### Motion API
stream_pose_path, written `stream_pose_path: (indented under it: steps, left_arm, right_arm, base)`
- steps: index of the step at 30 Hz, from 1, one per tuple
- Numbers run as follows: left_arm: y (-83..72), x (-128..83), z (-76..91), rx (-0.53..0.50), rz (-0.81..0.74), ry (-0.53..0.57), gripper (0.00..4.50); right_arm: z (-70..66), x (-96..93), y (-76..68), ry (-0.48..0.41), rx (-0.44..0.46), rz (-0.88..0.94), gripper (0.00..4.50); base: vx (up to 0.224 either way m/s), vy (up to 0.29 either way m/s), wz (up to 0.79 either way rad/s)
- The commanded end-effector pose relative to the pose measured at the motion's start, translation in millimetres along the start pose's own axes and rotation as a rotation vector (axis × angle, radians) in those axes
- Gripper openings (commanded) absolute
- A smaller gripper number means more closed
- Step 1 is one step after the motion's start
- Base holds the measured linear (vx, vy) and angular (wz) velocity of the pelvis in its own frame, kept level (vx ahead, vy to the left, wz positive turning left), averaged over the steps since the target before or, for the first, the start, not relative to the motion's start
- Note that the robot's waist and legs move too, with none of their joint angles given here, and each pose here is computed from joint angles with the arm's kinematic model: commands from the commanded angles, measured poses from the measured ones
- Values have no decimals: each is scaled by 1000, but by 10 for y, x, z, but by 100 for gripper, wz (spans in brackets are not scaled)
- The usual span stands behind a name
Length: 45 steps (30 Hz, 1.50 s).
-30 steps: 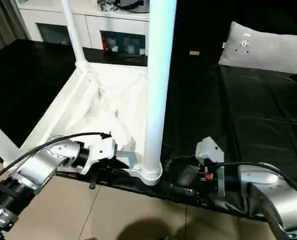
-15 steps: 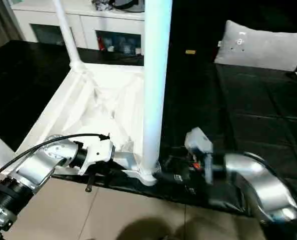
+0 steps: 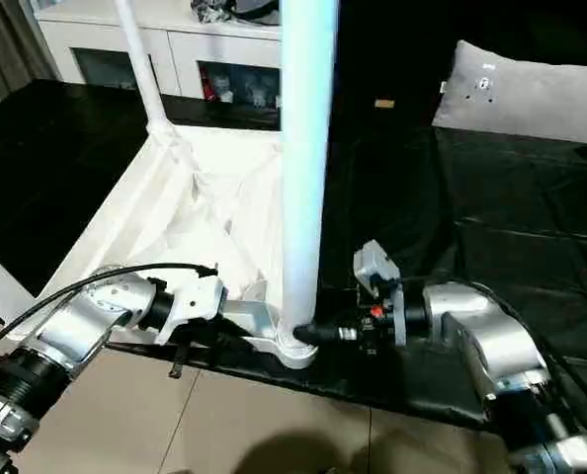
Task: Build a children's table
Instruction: Rotate leg to tighten
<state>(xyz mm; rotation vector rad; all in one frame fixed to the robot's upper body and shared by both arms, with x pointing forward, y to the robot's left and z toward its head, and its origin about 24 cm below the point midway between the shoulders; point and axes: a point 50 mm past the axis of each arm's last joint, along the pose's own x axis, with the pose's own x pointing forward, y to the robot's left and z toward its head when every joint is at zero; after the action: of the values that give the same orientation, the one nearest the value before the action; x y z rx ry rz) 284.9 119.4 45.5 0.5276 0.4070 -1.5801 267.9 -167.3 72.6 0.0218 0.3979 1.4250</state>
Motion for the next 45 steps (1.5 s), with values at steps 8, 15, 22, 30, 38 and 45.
stream_pose_path:
  steps: [8, 15, 22, 30, 38, 45]
  left_arm:
    - [302, 35, 95, -76, 177, -49, 0]
    - [521, 297, 271, -146, 343, -75, 0]
    - [614, 537, 416, -197, 457, -106, 0]
    - [575, 507, 342, -132, 427, -83, 0]
    - [381, 337, 161, -29, 244, -82, 0]
    - [116, 190, 68, 38, -47, -58, 0]
  right_arm:
    - [12, 177, 24, -41, 5, -15, 198]
    - [31, 379, -128, -132, 85, -440, 191]
    - [-15, 609, -139, -184, 210, -727, 189]
    - [8, 438, 3, -249, 50, -656, 306]
    - [-52, -34, 33, -152, -91, -517, 377]
    - [-59, -322, 103, -27, -138, -263, 395]
  base:
    - [0, 0, 0]
    - [0, 0, 0]
    - [0, 0, 0]
    - [0, 0, 0]
    - [0, 0, 0]
    - [0, 0, 0]
